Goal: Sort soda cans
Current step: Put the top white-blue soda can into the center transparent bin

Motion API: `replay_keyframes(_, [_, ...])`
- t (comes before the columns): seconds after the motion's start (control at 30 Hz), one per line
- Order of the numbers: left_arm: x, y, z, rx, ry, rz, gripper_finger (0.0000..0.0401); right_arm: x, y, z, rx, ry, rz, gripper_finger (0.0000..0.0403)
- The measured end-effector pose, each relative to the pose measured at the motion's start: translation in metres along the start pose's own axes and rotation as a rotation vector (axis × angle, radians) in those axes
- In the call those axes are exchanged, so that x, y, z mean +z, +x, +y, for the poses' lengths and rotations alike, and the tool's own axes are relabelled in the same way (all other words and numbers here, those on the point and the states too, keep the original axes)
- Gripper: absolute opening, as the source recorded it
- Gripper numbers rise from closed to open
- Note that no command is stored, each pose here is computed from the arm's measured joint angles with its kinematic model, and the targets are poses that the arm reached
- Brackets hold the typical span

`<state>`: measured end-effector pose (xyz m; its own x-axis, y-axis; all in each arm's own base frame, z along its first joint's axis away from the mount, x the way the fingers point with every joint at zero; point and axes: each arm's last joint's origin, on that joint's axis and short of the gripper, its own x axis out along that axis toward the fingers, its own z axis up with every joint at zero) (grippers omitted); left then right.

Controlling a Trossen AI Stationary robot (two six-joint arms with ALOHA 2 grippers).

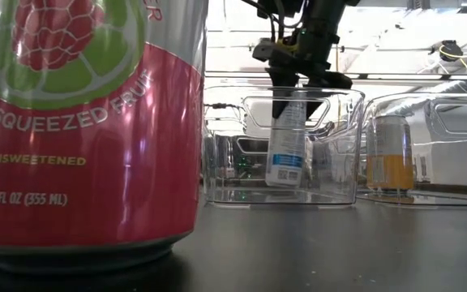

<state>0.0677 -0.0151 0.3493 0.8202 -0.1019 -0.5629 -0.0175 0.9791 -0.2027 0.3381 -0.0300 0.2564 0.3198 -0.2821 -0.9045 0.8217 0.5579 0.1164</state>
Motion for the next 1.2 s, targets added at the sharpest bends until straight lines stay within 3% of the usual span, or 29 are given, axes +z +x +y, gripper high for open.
replay_keyframes(0.93, [0.0005, 0.0, 0.0014, 0.051, 0.002, -0.017, 0.0128, -0.002, 0.0089, 0.005, -0.028, -0.109, -0.005, 0.0249])
replay_keyframes(1.2, [0.0005, -0.0001, 0.0017, 0.058, 0.0, -0.019, 0.0128, -0.0017, 0.0085, 0.0056, -0.017, -0.128, -0.008, 0.0282])
